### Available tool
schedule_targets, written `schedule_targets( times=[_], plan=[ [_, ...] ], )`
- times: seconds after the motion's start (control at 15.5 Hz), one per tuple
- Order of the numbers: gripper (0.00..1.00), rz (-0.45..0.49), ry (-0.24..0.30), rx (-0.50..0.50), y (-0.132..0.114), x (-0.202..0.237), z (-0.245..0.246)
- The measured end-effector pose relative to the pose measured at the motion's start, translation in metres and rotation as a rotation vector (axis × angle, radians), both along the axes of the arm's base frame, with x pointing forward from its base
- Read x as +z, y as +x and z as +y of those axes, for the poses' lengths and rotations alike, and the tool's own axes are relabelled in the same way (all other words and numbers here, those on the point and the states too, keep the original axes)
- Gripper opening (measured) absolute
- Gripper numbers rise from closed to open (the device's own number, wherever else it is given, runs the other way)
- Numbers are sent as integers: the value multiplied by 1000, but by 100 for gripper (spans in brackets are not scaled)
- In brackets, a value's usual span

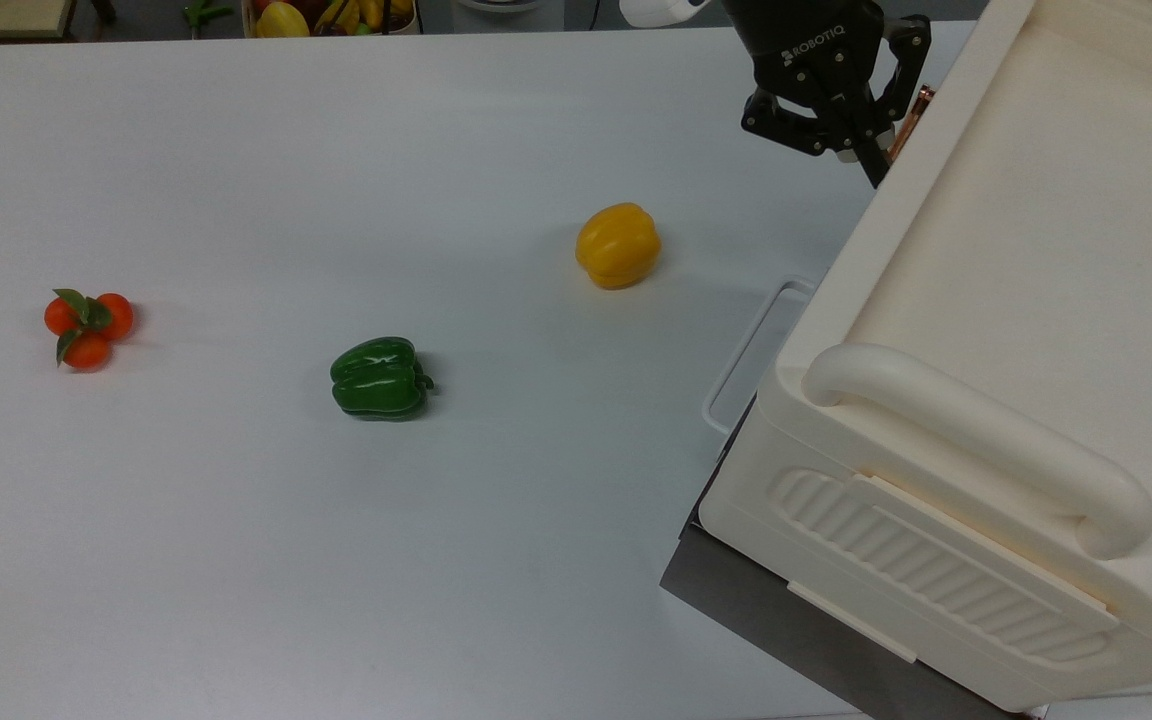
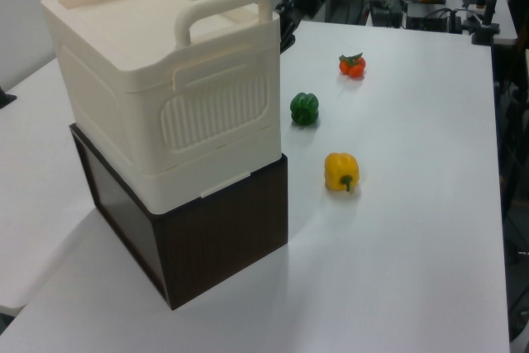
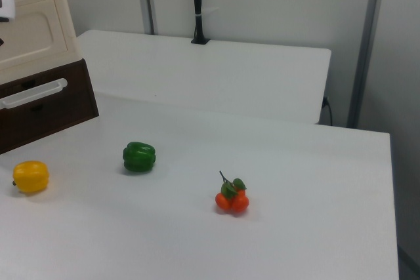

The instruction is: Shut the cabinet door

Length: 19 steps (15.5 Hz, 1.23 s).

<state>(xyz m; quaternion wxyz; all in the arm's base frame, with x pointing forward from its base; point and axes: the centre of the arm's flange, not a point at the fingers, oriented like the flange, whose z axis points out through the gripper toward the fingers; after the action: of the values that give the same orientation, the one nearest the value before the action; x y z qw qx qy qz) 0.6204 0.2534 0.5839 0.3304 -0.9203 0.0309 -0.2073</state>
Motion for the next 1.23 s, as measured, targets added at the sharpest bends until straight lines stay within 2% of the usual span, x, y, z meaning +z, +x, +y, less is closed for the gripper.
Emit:
schedule_targets(
  times=[0.52,0.71,0.84,1.03,1.23],
  plan=[
    [1,-8,-12,1,-3,-4,2],
    [2,57,-81,46,-9,-13,-6],
    [5,104,-165,77,-15,-12,-23],
    [28,210,-293,108,-28,-6,-61],
    [59,280,-409,109,-43,4,-95]
  ],
)
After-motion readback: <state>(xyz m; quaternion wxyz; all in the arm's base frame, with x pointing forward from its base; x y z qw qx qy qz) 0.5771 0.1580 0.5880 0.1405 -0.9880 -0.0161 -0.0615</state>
